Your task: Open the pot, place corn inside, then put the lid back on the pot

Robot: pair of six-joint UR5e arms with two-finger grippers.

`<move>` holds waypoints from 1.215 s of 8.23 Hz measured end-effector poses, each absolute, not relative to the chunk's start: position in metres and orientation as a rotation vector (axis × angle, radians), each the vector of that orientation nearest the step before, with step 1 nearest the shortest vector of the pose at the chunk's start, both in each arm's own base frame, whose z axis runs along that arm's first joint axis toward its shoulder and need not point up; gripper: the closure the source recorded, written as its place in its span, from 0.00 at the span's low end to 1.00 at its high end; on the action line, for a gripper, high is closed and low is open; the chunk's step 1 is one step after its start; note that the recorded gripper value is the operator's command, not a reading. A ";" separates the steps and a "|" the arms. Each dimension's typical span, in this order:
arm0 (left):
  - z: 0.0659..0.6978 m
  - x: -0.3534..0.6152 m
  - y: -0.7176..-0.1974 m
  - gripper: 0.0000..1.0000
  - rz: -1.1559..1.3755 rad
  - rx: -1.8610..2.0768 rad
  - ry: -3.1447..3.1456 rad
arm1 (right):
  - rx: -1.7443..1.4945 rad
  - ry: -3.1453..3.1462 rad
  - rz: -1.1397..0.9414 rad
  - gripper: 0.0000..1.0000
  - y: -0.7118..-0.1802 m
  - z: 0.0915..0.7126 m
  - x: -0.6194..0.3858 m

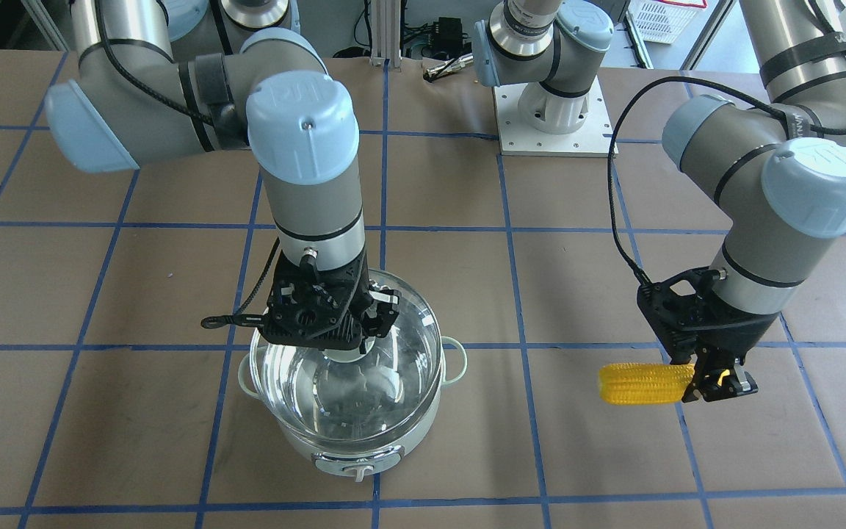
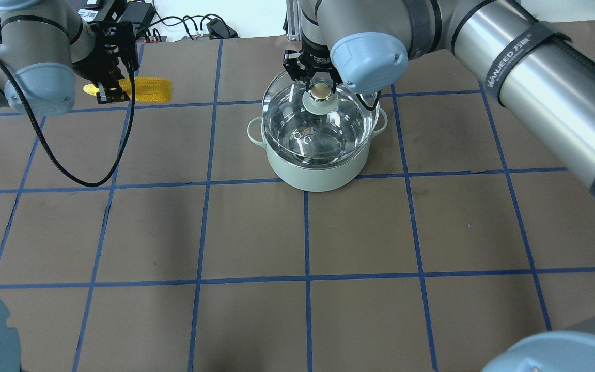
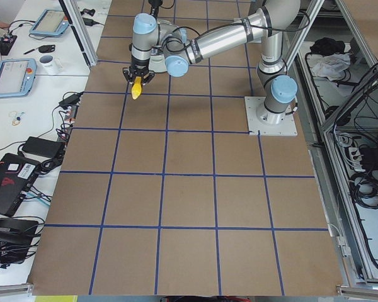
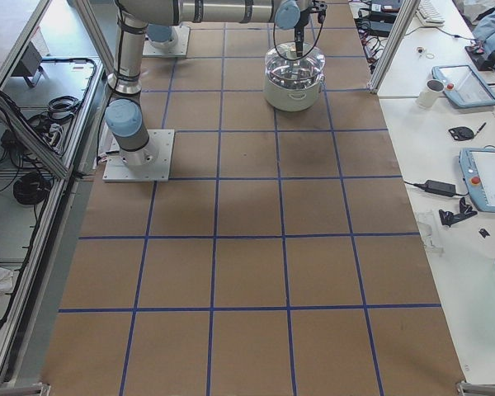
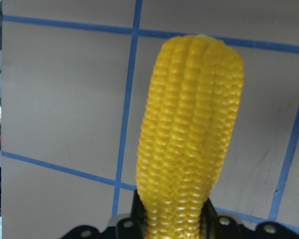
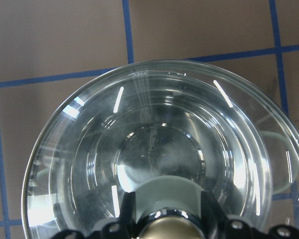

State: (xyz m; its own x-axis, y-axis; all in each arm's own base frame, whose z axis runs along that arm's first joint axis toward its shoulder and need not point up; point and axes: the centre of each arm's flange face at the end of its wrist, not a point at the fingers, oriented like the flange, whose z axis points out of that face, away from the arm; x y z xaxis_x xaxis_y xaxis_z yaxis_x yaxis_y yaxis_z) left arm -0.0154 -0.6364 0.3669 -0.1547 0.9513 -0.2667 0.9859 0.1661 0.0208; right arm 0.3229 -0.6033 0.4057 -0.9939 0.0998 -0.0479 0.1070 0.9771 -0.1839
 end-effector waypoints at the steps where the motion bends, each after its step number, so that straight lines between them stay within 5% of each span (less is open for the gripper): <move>1: 0.377 -0.040 -0.632 1.00 -0.258 1.904 2.193 | 0.149 3.087 -0.285 0.71 -0.595 0.429 0.313; 5: 0.404 -0.209 -0.587 1.00 -0.395 1.953 2.168 | 0.078 3.106 -0.150 0.72 -0.551 0.528 0.185; 10: 0.377 -0.320 -0.562 1.00 -0.526 1.883 2.307 | -0.004 3.116 -0.035 0.73 -0.527 0.545 0.104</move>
State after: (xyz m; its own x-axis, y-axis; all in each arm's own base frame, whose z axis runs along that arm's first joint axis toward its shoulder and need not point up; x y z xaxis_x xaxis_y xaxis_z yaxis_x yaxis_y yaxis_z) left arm -0.3196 -0.5616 0.3773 -0.2203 0.9265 -0.3051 0.9672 0.1669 -0.1915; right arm 0.1043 -0.5271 0.5446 -0.9997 -0.0031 -0.0256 -0.0025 0.9997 -0.0228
